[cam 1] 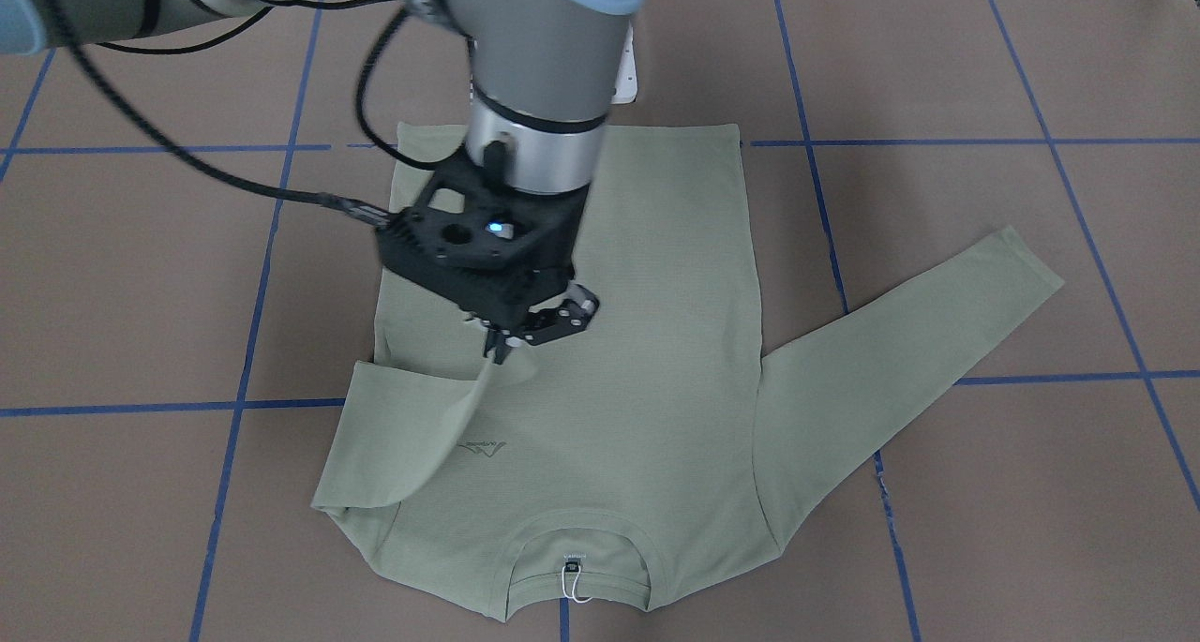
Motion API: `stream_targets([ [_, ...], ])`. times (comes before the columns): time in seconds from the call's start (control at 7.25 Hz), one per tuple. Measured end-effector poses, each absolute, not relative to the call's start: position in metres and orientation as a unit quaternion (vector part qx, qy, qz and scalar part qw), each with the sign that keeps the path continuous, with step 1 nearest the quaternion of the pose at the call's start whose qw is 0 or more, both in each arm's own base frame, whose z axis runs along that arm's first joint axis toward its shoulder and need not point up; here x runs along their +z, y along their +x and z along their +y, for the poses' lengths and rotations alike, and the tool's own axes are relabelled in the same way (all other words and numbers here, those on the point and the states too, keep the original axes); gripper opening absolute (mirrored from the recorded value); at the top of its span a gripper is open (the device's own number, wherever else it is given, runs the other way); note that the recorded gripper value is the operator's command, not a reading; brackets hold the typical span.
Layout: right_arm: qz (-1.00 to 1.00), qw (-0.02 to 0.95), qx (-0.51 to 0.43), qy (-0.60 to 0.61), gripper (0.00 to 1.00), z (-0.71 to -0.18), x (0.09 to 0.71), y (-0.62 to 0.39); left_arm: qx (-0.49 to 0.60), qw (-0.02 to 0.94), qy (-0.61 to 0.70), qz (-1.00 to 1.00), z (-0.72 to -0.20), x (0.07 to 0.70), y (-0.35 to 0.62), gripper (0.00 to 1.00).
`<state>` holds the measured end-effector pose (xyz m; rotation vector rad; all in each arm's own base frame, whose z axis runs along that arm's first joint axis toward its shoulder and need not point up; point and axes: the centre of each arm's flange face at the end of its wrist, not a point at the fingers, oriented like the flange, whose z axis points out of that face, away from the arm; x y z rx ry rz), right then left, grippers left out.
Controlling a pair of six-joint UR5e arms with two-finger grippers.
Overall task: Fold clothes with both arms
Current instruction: 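Lift the sleeve with the right gripper and carry it across the shirt chest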
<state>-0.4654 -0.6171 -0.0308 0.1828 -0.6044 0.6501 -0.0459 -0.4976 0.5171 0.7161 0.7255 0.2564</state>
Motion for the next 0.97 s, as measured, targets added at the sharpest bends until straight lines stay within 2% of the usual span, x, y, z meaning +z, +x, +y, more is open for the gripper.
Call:
stream_targets([
  [0.41, -0.297, 0.889, 0.312, 0.154, 0.0, -0.566, -0.043, -0.581, 0.123, 0.865, 0.336, 0.352, -0.493, 0.522, -0.045, 1.0],
  [0.83, -0.296, 0.888, 0.301, 0.184, 0.0, -0.522, -0.036, -0.651, 0.122, 0.865, 0.333, 0.354, -0.491, 0.524, -0.045, 1.0],
  [0.97, -0.305, 0.883, 0.306, 0.185, 0.33, -0.521, -0.035, -0.66, 0.122, 0.865, 0.333, 0.354, -0.491, 0.525, -0.045, 1.0],
])
